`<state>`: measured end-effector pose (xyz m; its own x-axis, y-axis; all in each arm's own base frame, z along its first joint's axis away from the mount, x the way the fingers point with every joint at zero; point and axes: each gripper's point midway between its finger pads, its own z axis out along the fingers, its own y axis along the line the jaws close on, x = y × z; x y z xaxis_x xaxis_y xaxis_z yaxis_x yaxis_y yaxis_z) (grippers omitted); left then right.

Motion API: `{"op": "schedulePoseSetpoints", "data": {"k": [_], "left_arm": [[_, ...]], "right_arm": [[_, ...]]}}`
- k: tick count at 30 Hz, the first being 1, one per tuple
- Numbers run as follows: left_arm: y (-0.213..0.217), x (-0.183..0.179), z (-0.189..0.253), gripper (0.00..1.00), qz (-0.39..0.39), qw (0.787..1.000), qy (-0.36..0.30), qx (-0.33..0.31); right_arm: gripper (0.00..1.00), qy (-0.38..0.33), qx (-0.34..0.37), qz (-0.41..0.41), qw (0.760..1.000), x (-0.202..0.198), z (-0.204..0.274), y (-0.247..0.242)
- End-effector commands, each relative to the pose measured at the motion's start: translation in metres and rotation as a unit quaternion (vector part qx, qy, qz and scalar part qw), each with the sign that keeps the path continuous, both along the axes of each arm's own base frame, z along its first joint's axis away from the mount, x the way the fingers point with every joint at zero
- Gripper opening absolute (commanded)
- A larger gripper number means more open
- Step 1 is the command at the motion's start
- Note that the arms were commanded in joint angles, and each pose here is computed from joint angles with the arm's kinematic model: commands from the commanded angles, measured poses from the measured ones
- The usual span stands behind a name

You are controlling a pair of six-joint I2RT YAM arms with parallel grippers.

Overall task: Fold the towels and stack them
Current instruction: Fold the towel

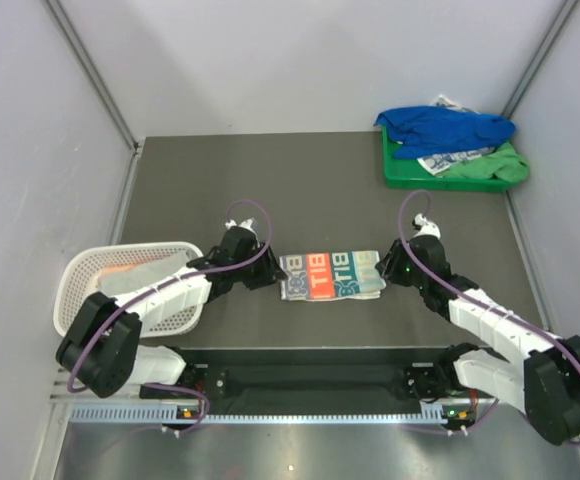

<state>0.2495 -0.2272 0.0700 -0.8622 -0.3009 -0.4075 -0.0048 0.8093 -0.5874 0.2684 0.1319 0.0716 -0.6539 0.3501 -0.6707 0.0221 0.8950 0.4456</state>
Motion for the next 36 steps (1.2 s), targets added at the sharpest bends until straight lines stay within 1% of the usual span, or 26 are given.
{"op": "schedulePoseSetpoints", "data": {"k": [1,5,10,12,15,19,24,30,31,32,33,35,36], "left_arm": [[-0.002,-0.002,0.003,0.47,0.01,1.0,0.002,-0.002],[0.001,-0.011,-0.003,0.47,0.005,1.0,0.014,0.007],[-0.001,-0.017,-0.009,0.54,0.001,1.0,0.017,0.003],[-0.004,-0.02,-0.01,0.54,-0.003,1.0,0.019,0.002],[-0.007,-0.021,-0.014,0.54,-0.007,1.0,0.023,0.001],[-0.013,-0.023,-0.02,0.51,-0.011,1.0,0.029,-0.001],[-0.014,-0.021,-0.016,0.38,-0.007,1.0,0.023,-0.005],[-0.016,-0.016,-0.012,0.27,-0.013,1.0,0.017,0.003],[-0.017,-0.014,-0.011,0.21,-0.013,1.0,0.016,0.002],[-0.017,-0.015,-0.013,0.17,-0.015,1.0,0.019,0.004],[-0.018,-0.015,-0.013,0.15,-0.015,1.0,0.019,0.004],[-0.018,-0.015,-0.013,0.05,-0.016,1.0,0.02,0.005],[-0.018,-0.014,-0.014,0.03,-0.016,1.0,0.02,0.007]], "right_arm": [[0.36,-0.015,-0.006,0.004,1.0,0.011,0.015,0.007],[0.36,0.004,-0.009,0.0,1.0,0.001,0.0,0.006],[0.36,0.02,-0.019,-0.009,1.0,-0.009,-0.014,0.002],[0.36,0.021,-0.017,-0.011,1.0,-0.01,-0.015,0.002],[0.36,0.027,-0.018,-0.015,0.999,-0.013,-0.02,0.001],[0.36,0.035,-0.016,-0.018,0.999,-0.017,-0.025,0.0],[0.36,0.034,-0.012,-0.016,0.999,-0.021,-0.025,0.002],[0.33,0.037,-0.004,-0.013,0.999,-0.025,-0.028,0.005],[0.32,0.039,-0.004,-0.012,0.999,-0.025,-0.029,0.005],[0.32,0.04,-0.004,-0.012,0.999,-0.025,-0.029,0.006],[0.29,0.04,-0.002,-0.01,0.999,-0.025,-0.029,0.007],[0.27,0.04,-0.001,-0.011,0.999,-0.026,-0.03,0.007],[0.24,0.04,-0.001,-0.011,0.999,-0.025,-0.029,0.007]]}}
